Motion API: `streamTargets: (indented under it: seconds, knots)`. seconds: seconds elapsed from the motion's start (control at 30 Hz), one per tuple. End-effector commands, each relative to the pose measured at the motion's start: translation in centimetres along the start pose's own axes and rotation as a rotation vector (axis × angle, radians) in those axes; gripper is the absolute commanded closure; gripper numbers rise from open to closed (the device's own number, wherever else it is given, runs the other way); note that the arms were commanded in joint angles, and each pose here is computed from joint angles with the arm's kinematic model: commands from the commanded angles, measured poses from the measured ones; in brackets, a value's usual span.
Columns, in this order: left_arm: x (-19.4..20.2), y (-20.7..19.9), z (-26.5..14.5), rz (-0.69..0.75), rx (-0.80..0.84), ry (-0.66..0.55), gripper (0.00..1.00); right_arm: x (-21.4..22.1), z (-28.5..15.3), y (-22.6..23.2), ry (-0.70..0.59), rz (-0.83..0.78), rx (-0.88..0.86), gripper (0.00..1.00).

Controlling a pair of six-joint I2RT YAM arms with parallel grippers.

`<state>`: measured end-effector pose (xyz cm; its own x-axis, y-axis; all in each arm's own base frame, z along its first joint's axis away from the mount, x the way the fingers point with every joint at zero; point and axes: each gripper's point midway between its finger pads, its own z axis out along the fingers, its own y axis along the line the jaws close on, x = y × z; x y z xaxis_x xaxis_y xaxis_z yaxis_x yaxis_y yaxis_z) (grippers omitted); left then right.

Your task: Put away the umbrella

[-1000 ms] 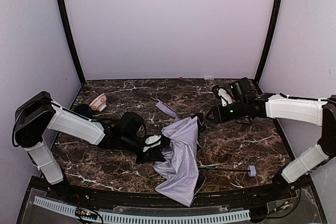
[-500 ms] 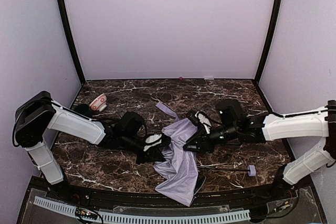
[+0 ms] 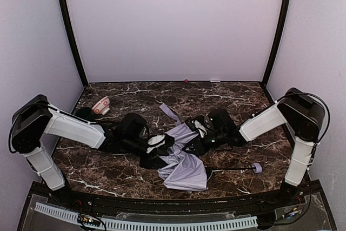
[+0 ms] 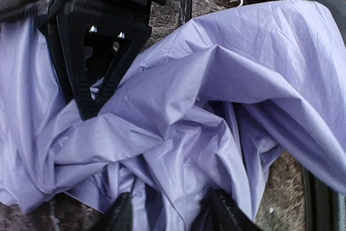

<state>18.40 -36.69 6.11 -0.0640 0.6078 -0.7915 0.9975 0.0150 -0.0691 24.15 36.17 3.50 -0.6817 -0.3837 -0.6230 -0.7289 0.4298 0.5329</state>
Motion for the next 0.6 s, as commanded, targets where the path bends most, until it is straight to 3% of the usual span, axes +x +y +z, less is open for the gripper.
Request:
streamTargets:
  seconds: [0.0, 0.1, 0.2, 0.43, 0.57]
  knots:
    - [-3.7, 1.4, -3.9, 0.061, -0.175, -0.097, 0.39, 2.2, 1.1, -1.3, 0.049, 0.047, 0.003, 0.7]
    - [-7.3, -1.0, -7.2, 0.232, -0.228, -0.191, 0.23, 2.9, 1.3, -1.7, 0.063, 0.064, 0.003, 0.7]
    - [-8.3, -5.4, -7.6, 0.397, -0.149, -0.178, 0.15, 3.4, 1.5, -2.2, 0.076, 0.074, 0.009, 0.7]
    - [-6.0, -10.7, -3.3, 0.469, 0.112, -0.017, 0.01, 3.2, 1.5, -2.8, 0.091, 0.067, 0.032, 0.71]
    - [-5.1, -9.5, 0.2, 0.537, 0.054, 0.066, 0.04, 2.9, 1.4, -2.8, 0.098, 0.055, 0.037, 0.7]
